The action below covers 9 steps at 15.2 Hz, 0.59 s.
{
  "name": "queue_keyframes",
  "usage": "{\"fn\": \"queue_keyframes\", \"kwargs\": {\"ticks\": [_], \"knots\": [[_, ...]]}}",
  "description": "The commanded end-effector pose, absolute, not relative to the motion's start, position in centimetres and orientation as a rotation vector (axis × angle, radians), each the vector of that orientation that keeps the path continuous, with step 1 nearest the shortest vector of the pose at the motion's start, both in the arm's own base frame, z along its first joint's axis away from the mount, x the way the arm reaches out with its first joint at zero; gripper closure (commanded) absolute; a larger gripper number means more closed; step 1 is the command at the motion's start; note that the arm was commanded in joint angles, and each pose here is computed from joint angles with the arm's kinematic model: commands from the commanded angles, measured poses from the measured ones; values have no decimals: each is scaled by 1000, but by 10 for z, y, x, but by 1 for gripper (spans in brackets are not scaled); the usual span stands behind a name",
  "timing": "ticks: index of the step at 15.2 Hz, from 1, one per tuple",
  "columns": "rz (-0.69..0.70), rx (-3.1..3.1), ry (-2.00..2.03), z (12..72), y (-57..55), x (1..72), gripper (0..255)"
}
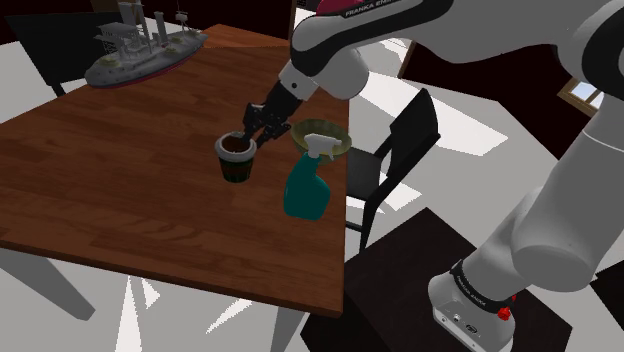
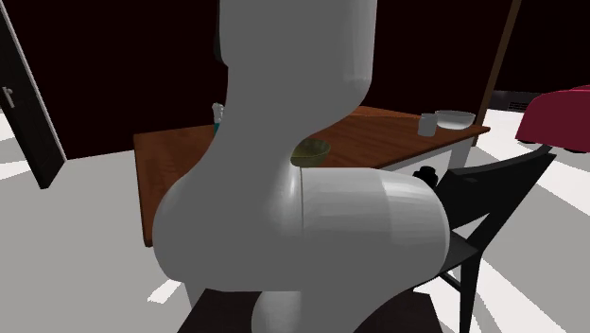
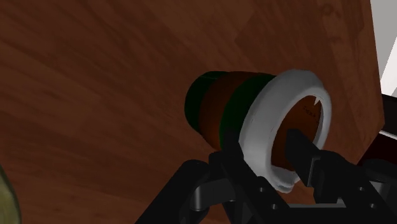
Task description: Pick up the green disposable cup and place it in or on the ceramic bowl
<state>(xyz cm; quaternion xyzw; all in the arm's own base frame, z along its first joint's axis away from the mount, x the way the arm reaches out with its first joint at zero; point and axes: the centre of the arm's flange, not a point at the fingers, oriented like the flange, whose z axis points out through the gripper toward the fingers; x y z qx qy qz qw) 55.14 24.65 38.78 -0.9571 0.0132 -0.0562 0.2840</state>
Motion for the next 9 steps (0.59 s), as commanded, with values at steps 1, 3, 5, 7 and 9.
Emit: {"fn": "queue_keyframes", "kwargs": {"ticks": [1, 3, 5, 7, 9], "knots": [[-150, -2561, 35, 398, 247, 552, 255], [-150, -2561, 35, 408, 247, 552, 255], [-150, -2561, 35, 419, 247, 552, 255], [-150, -2561, 35, 429, 247, 552, 255], [-150, -2561, 35, 440, 247, 552, 255]]}}
